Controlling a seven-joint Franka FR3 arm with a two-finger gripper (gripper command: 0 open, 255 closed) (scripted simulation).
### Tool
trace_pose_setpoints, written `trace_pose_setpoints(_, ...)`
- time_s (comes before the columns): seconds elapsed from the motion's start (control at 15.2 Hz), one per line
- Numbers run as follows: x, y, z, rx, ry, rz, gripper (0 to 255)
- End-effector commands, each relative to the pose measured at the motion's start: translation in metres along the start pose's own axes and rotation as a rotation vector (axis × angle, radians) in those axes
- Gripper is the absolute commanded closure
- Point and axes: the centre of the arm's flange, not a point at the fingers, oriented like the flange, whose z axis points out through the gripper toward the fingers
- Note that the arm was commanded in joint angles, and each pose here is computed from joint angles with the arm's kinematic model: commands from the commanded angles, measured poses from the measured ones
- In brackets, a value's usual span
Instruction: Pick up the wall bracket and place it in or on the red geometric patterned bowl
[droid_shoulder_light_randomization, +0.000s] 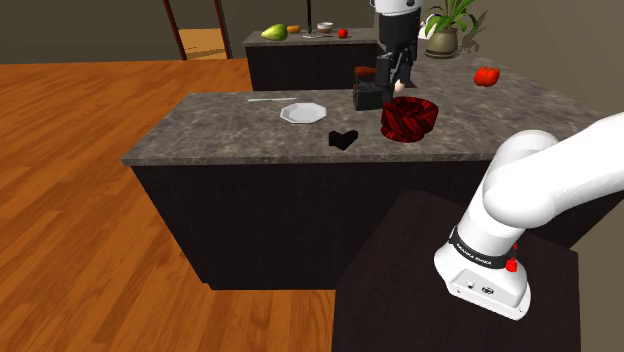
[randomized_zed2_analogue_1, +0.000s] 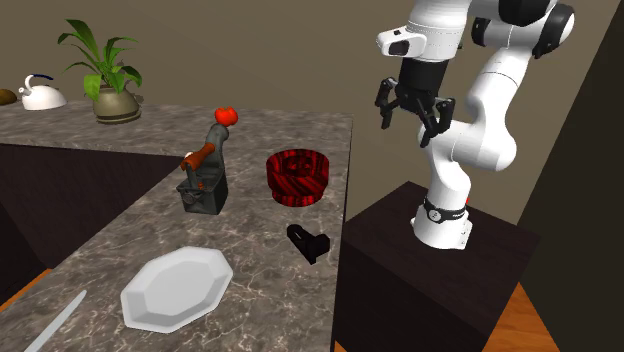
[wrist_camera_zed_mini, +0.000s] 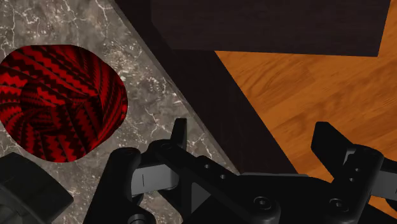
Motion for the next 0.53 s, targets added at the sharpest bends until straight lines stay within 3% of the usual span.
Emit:
trace_pose_setpoints(0.0, 0.000, 0.000, 0.000, 0.000, 0.000, 0.000, 0)
trace_pose_setpoints(0.46, 0.067, 0.020, 0.056, 0.043, 0.033, -0.014, 0)
